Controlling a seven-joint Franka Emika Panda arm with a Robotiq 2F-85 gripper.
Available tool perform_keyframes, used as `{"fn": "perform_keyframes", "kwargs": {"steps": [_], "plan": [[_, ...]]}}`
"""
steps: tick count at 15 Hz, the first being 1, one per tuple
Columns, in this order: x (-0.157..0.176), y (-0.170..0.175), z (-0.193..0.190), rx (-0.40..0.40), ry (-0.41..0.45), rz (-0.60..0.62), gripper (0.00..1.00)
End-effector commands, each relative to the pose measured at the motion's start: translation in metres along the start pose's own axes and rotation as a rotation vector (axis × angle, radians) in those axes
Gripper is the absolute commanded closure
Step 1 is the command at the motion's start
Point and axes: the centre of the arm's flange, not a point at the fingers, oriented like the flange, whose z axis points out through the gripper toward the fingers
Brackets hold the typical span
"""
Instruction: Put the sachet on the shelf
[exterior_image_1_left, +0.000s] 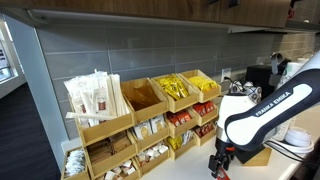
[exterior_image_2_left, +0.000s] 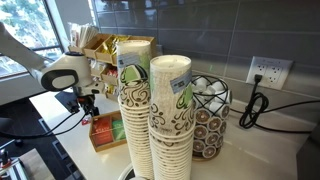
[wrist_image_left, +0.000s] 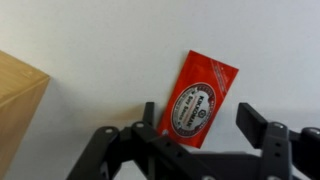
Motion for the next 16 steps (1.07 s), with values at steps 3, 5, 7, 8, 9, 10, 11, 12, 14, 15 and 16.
{"fn": "perform_keyframes", "kwargs": {"steps": [3,5,7,8,9,10,11,12,14,15,16], "plan": [[0.006,0.003,0.007,-0.018,0.016,0.026,0.63],[0.007,0.005,0.007,-0.018,0.022,0.026,0.78],[0.008,0.006,0.006,-0.018,0.032,0.026,0.92],[0.008,0.006,0.005,-0.018,0.037,0.026,0.98],[0.009,0.006,0.004,-0.018,0.042,0.026,1.00],[0.009,0.006,0.003,-0.017,0.046,0.025,1.00],[0.010,0.007,0.001,-0.016,0.054,0.022,1.00],[0.010,0.008,-0.004,-0.014,0.067,0.023,1.00],[0.011,0.011,-0.014,-0.012,0.096,0.021,0.98],[0.011,0.013,-0.020,-0.009,0.114,0.019,0.99],[0.012,0.015,-0.026,-0.007,0.131,0.016,0.98]]}}
